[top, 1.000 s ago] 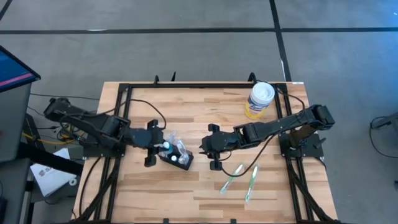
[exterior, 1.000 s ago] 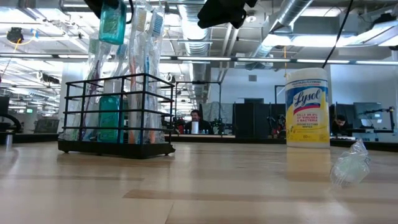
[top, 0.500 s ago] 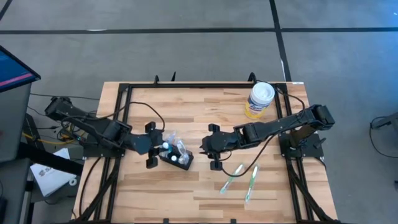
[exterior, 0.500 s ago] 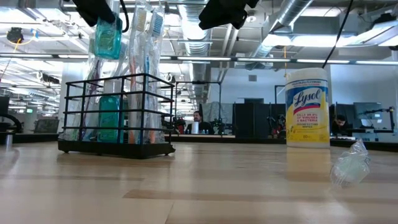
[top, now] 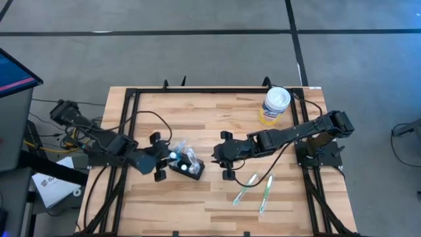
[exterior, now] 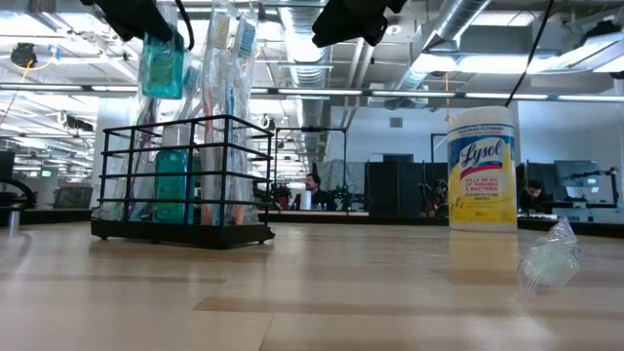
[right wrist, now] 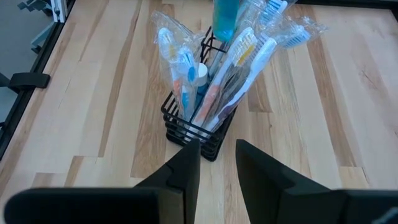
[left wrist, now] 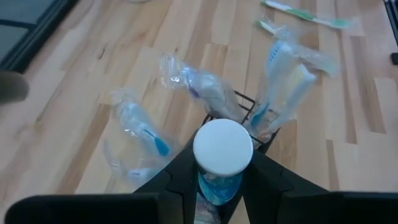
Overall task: Pick & Place toothbrushing station
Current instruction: Put the blue mouthwash into the middle compartment of the wire organizer
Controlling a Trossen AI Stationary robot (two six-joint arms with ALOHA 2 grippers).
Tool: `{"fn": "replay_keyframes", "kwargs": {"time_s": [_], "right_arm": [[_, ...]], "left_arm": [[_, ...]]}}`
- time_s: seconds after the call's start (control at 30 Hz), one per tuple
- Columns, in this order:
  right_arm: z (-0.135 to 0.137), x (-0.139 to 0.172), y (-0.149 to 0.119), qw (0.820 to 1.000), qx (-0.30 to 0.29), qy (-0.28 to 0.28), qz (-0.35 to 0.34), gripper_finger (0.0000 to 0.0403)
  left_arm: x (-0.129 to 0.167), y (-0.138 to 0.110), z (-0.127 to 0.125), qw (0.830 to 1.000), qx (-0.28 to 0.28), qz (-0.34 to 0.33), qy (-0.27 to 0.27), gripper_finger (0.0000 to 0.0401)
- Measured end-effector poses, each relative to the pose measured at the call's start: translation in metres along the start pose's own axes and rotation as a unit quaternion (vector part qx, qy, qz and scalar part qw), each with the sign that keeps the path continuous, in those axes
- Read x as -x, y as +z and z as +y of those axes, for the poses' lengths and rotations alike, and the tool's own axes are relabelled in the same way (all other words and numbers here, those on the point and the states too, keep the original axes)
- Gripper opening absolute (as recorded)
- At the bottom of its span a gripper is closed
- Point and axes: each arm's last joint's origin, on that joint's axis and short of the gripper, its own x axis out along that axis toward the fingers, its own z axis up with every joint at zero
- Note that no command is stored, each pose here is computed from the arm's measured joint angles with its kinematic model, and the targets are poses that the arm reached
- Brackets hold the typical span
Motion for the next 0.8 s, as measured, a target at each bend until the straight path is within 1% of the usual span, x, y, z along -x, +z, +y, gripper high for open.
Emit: {"fn": "replay_keyframes", "kwargs": {"time_s": [0.2,0.3,0.4,0.57,0.8], "right_arm": [[0.000,0.000,0.000,1.000,0.000,0.000,0.003,0.0093],[0.000,0.000,-0.001,1.000,0.000,0.000,0.003,0.0093],[0.000,0.000,-0.001,1.000,0.001,0.000,0.003,0.0093],[0.000,0.000,-0.001,1.000,-0.003,0.000,0.004,0.0093],[0.000,0.000,-0.002,1.000,-0.003,-0.001,0.008,0.0093]], "left_arm": [[0.010,-0.008,-0.015,0.999,-0.009,-0.029,0.009,0.0085],[0.016,-0.012,-0.021,0.999,-0.005,-0.046,0.013,0.0085],[0.013,-0.022,-0.022,0.998,-0.013,-0.049,0.028,0.0085],[0.004,-0.037,-0.018,0.998,0.001,-0.043,0.049,0.0085],[0.003,-0.045,-0.021,0.998,0.000,-0.051,0.046,0.0085]]}}
